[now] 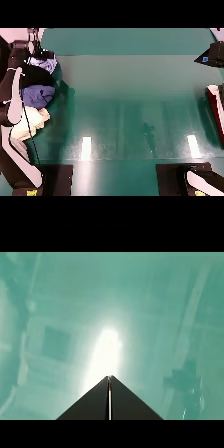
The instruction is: Fold the shirts.
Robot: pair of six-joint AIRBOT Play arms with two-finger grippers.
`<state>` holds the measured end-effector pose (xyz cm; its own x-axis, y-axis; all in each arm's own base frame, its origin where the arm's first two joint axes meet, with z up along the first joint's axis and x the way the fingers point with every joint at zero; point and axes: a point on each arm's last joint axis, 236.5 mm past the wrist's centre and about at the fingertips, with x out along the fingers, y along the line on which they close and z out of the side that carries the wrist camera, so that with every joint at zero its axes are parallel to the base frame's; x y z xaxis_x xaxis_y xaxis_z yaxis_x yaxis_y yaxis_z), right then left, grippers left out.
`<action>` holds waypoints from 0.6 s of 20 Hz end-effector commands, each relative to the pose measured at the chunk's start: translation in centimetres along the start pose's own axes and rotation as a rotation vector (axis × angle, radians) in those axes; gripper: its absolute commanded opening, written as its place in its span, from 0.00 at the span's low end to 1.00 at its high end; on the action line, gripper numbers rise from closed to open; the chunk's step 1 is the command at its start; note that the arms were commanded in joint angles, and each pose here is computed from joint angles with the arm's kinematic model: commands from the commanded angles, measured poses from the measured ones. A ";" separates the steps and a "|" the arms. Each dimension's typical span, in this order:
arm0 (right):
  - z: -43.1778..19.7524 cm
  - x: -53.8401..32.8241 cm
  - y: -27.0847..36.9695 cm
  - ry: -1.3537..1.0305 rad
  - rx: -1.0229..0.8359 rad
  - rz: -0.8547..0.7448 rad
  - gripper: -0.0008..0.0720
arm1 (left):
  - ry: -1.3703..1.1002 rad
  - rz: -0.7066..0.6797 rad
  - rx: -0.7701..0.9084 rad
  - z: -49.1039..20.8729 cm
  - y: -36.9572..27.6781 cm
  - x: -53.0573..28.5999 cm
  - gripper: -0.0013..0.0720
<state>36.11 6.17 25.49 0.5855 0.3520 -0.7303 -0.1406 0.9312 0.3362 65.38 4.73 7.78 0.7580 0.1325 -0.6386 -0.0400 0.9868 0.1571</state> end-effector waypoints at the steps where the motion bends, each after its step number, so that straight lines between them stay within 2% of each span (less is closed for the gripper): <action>1: 3.1 -0.4 0.3 -0.136 0.000 0.010 0.04 | -0.268 -0.054 0.062 9.3 -2.6 -9.0 0.06; 3: 5.8 -1.1 0.4 -0.255 -0.002 0.009 0.03 | -0.439 -0.122 0.103 14.4 -5.2 -18.0 0.06; 6: 8.9 -3.0 1.2 -0.408 -0.003 0.031 0.03 | -0.612 -0.303 0.145 17.5 -9.4 -31.4 0.06; 10: 10.7 -6.4 2.3 -0.553 -0.020 0.038 0.03 | -0.746 -0.715 0.197 16.2 -16.4 -46.3 0.06; 12: 10.8 -8.1 2.9 -0.591 -0.032 0.040 0.03 | -0.691 -0.918 0.239 13.4 -19.8 -49.8 0.06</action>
<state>40.21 5.24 35.96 0.8874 0.3002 -0.3498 -0.1785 0.9234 0.3398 45.78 -16.72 43.89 0.8477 -0.5231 -0.0883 0.5295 0.8445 0.0800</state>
